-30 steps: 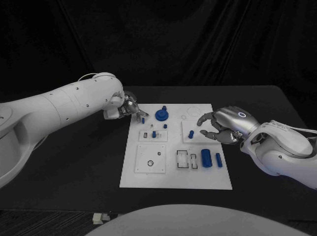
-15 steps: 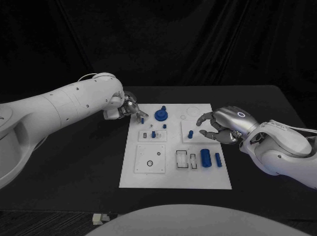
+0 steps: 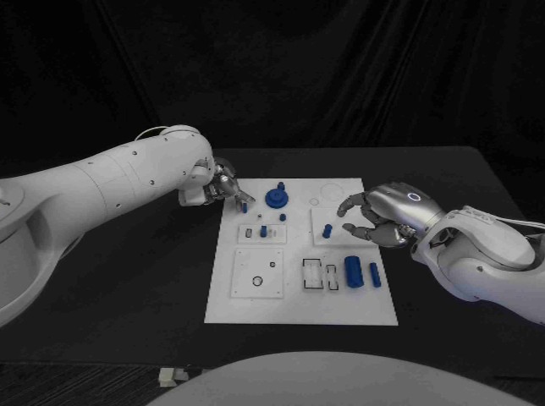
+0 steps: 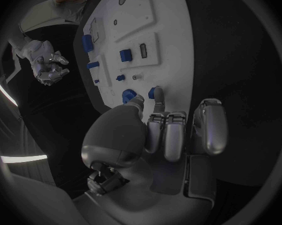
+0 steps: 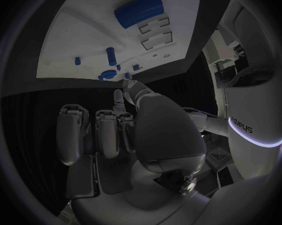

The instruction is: Assemble the parts on the task board

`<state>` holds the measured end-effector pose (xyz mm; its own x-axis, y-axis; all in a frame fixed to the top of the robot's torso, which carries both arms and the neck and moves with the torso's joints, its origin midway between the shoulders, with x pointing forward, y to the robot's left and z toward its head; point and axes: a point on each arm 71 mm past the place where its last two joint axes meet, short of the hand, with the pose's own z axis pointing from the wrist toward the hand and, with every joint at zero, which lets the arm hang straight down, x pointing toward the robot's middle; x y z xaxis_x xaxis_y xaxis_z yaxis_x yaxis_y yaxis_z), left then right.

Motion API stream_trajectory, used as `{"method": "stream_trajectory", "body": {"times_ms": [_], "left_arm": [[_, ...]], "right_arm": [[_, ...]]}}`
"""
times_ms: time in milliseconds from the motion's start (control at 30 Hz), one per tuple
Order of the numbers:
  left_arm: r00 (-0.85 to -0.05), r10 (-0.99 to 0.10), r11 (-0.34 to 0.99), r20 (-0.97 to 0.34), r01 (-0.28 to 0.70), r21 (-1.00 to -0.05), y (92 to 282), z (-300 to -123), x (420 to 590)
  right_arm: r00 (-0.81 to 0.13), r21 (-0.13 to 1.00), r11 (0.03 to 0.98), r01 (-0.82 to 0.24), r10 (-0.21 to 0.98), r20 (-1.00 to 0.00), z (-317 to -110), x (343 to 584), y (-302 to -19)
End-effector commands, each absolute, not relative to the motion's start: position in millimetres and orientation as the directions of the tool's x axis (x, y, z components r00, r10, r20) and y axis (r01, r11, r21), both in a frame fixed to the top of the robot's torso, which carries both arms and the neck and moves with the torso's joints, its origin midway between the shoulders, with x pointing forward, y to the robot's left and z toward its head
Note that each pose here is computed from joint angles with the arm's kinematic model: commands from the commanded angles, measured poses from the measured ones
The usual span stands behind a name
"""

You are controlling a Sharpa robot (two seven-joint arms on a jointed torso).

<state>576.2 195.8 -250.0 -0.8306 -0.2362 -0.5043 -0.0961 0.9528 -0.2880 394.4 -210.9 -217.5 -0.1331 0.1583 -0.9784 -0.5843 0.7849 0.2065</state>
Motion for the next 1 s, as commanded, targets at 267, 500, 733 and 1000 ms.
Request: {"method": "stream_trajectory", "body": {"times_ms": [267, 500, 733, 1000], "left_arm": [[-0.841, -0.226, 0.953, -0.491, -0.086, -0.292, 191.5, -251.7, 574.9], [-0.843, -0.224, 0.955, -0.489, -0.088, -0.285, 191.0, -252.1, 574.9], [-0.845, -0.221, 0.956, -0.486, -0.09, -0.279, 190.6, -252.5, 574.9], [-0.842, -0.224, 0.956, -0.49, -0.092, -0.279, 189.8, -252.6, 575.5]], "right_arm": [[-0.147, 0.223, 0.796, -0.563, 0.169, -0.975, -218.5, 394.8, -212.6], [-0.148, 0.223, 0.797, -0.562, 0.168, -0.974, -218.7, 394.9, -213.0], [-0.149, 0.223, 0.796, -0.562, 0.168, -0.974, -218.7, 394.9, -212.9], [-0.15, 0.224, 0.796, -0.562, 0.168, -0.974, -218.7, 394.6, -213.0]]}}
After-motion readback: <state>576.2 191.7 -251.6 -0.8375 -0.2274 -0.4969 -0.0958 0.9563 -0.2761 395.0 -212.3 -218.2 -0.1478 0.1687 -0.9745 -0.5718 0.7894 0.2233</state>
